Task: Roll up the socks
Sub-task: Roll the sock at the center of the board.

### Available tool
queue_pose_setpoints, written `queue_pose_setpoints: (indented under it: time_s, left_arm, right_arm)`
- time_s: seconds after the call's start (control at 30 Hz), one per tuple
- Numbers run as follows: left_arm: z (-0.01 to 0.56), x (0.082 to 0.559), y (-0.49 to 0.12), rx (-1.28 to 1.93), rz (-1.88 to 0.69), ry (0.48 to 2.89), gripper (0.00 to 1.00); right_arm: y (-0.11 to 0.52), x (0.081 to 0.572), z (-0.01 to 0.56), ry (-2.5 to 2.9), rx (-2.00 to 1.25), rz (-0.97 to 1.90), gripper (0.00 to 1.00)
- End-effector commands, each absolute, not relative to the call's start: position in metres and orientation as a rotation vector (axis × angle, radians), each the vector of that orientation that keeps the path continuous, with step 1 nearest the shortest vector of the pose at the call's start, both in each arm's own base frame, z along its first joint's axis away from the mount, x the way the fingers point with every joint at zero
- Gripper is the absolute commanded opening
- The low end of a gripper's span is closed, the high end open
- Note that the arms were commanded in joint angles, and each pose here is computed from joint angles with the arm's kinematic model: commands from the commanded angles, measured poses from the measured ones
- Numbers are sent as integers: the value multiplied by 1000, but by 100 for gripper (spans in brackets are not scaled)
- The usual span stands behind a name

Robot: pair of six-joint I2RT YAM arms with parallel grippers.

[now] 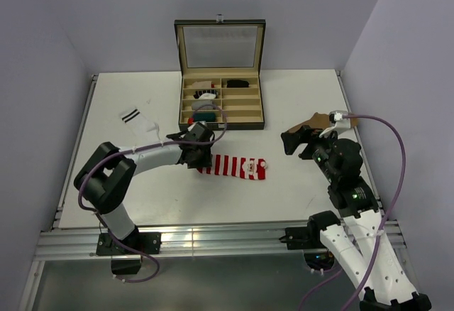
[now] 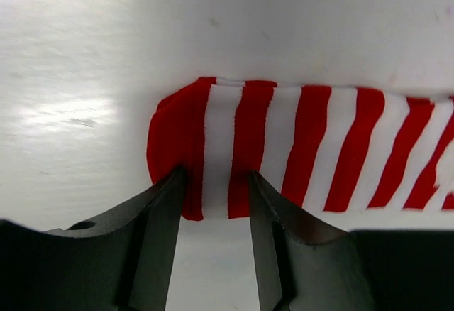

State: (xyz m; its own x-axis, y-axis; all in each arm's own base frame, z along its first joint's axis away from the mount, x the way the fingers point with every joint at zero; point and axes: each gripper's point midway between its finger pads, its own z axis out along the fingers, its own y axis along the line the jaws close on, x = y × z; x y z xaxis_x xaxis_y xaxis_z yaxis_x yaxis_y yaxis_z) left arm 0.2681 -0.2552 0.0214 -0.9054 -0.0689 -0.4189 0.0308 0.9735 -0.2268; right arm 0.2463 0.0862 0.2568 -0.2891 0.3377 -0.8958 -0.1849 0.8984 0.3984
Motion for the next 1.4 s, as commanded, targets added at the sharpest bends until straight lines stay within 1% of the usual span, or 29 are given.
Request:
queue_pose_setpoints:
  time_s: [0.0, 0.1, 0.17, 0.2, 0.3, 0.33, 0.47, 0.57, 0.6, 0.7, 0.77, 0.8, 0.83, 0.87, 0.9, 0.97, 1.0, 1.2, 1.27, 1.37]
  left_arm:
    - [13, 277, -211, -58, -139, 2677, 47]
    - [23, 292, -189, -76, -42, 2628, 48]
    - [27, 298, -178, -78, 27, 2612, 50]
    - [33, 308, -172, -99, 65, 2583, 51]
    - [45, 322, -163, -123, 130, 2543, 56]
    - [49, 323, -165, -120, 121, 2539, 57]
    - [83, 321, -198, -103, -54, 2479, 68]
    - [105, 308, -240, -63, -183, 2448, 70]
    - [115, 307, -254, -50, -223, 2430, 70]
    - [120, 294, -298, 22, -251, 2402, 67]
    - [118, 294, -311, 49, -220, 2386, 66]
    - [127, 298, -323, 53, -231, 2362, 66]
    - [113, 293, -331, 103, -188, 2383, 65]
    - [121, 300, -339, 97, -183, 2354, 64]
    - [109, 297, -346, 126, -148, 2368, 64]
    - [110, 299, -359, 159, -133, 2352, 62]
    - [98, 296, -365, 185, -108, 2363, 61]
    - [70, 293, -379, 267, 6, 2374, 57]
    - [63, 292, -379, 278, 25, 2377, 55]
    - [57, 288, -383, 296, 33, 2377, 54]
  right_arm:
    - [93, 252, 252, 1799, 77, 524, 96]
    - [98, 253, 243, 1834, 68, 546, 96]
    - [106, 253, 238, 1861, 57, 584, 100]
    - [110, 254, 231, 1890, 52, 596, 100]
    - [120, 254, 217, 1943, 40, 625, 100]
    - [122, 254, 215, 1952, 35, 629, 100]
    - [124, 252, 211, 1961, 31, 620, 100]
    - [115, 254, 213, 1943, 80, 574, 100]
    - [111, 254, 213, 1933, 97, 558, 100]
    - [94, 255, 212, 1924, 191, 483, 100]
    - [79, 257, 210, 1912, 283, 416, 99]
    - [74, 256, 211, 1903, 315, 395, 99]
    - [63, 255, 206, 1907, 374, 341, 99]
    - [58, 254, 206, 1902, 401, 324, 100]
    - [53, 252, 201, 1913, 429, 297, 100]
    - [44, 250, 200, 1898, 481, 266, 100]
    - [42, 248, 197, 1904, 495, 255, 100]
    - [35, 243, 200, 1864, 541, 251, 99]
    - [34, 243, 202, 1857, 543, 249, 99]
    - [33, 242, 200, 1864, 544, 242, 99]
